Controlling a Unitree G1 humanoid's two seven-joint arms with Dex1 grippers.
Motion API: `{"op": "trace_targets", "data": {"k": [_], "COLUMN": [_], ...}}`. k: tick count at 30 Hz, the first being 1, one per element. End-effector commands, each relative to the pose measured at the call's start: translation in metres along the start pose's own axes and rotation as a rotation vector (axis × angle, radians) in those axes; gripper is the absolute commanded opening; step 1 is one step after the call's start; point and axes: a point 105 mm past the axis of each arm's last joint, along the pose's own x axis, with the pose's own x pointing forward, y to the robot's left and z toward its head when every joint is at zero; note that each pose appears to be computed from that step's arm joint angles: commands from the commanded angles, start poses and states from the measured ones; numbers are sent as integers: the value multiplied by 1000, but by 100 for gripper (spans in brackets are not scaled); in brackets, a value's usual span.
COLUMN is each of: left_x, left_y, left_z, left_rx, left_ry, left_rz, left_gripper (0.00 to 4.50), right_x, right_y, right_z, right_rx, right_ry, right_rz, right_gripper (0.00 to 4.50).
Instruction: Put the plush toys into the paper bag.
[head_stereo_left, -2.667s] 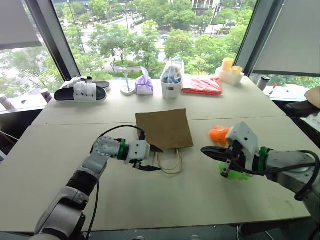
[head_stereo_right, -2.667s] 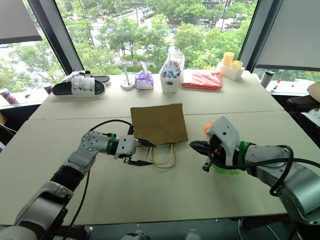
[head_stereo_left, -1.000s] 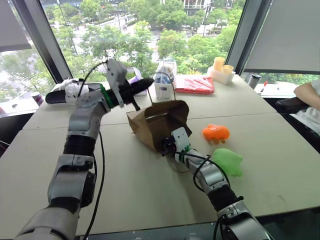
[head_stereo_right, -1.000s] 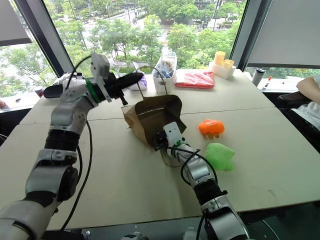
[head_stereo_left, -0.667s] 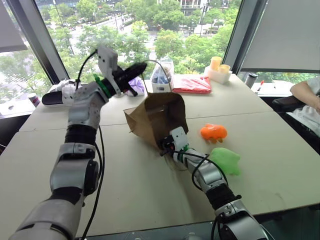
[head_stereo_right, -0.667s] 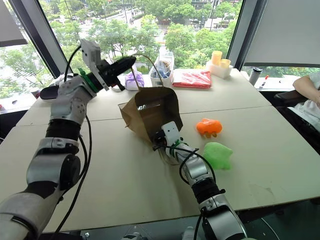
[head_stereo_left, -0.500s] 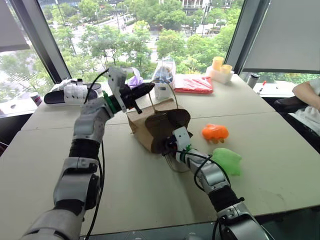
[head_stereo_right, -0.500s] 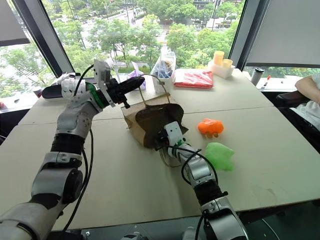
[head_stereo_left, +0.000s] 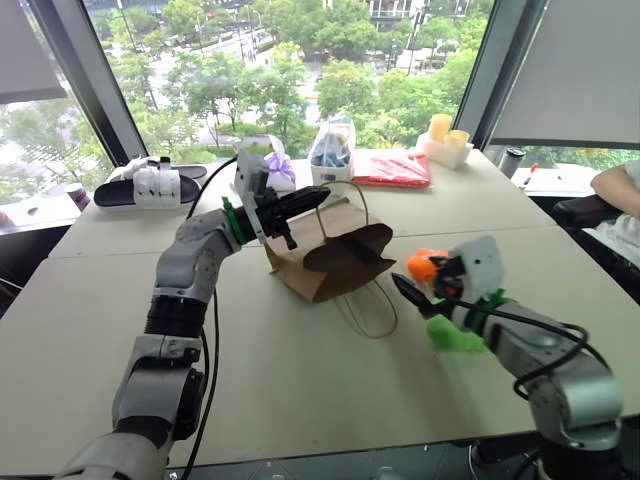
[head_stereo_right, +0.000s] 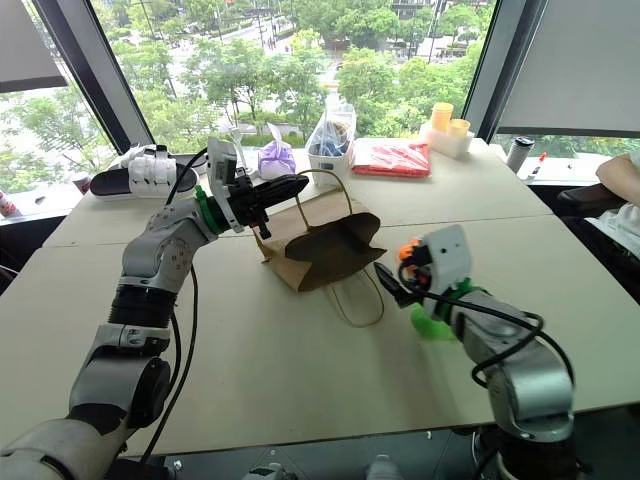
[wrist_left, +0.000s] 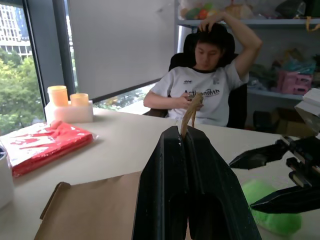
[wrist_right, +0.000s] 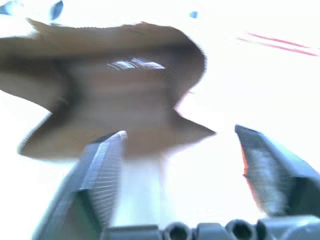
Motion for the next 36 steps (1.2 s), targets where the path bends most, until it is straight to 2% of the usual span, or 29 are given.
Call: {"op": "trace_targets", "data": {"k": [1, 4, 9, 13, 18, 21, 24, 27, 28, 32, 34, 36], "left_x": [3, 3, 2, 1, 0, 0, -1, -2, -3, -4, -3, -2], "left_y": [-8, -11, -11, -11, -10, -10, -9, -8, -8, -9, -9, -9], "left_z": [14, 13, 13, 14, 15, 14, 14, 14, 14, 14, 15, 18], "left_rx": [35, 31, 43, 48, 55, 56, 59, 62, 61, 55, 54, 53], "left_ry": [-36, -34, -32, -32, -32, -32, -31, -27, -27, -28, -27, -36], "left_rz": [-38, -46, -39, -33, -20, -12, -3, 7, 8, 9, 12, 14], "left_gripper": [0, 0, 0, 0, 0, 0, 0, 0, 0, 0, 0, 0], "right_x": [-18, -33, -37, -34, -22, -15, -12, -11, -11, -9, -3, 10], "right_y": [-7, -9, -12, -18, -25, -29, -29, -26, -22, -4, 19, 40], "right_z": [4, -24, -72, -83, -80, -75, -70, -61, -53, -24, 14, 31], "right_rx": [-13, -10, 4, -80, -183, -201, -191, -188, -194, -218, -144, -116], "right_ry": [-5, 108, 293, 341, 311, 280, 261, 237, 211, 107, -35, -95], "right_rz": [-36, -52, -122, -153, -180, -202, -195, -156, -123, -2, 118, 208], "right_gripper": [447, 447, 447, 447, 447, 367, 220, 50, 12, 12, 12, 12]}}
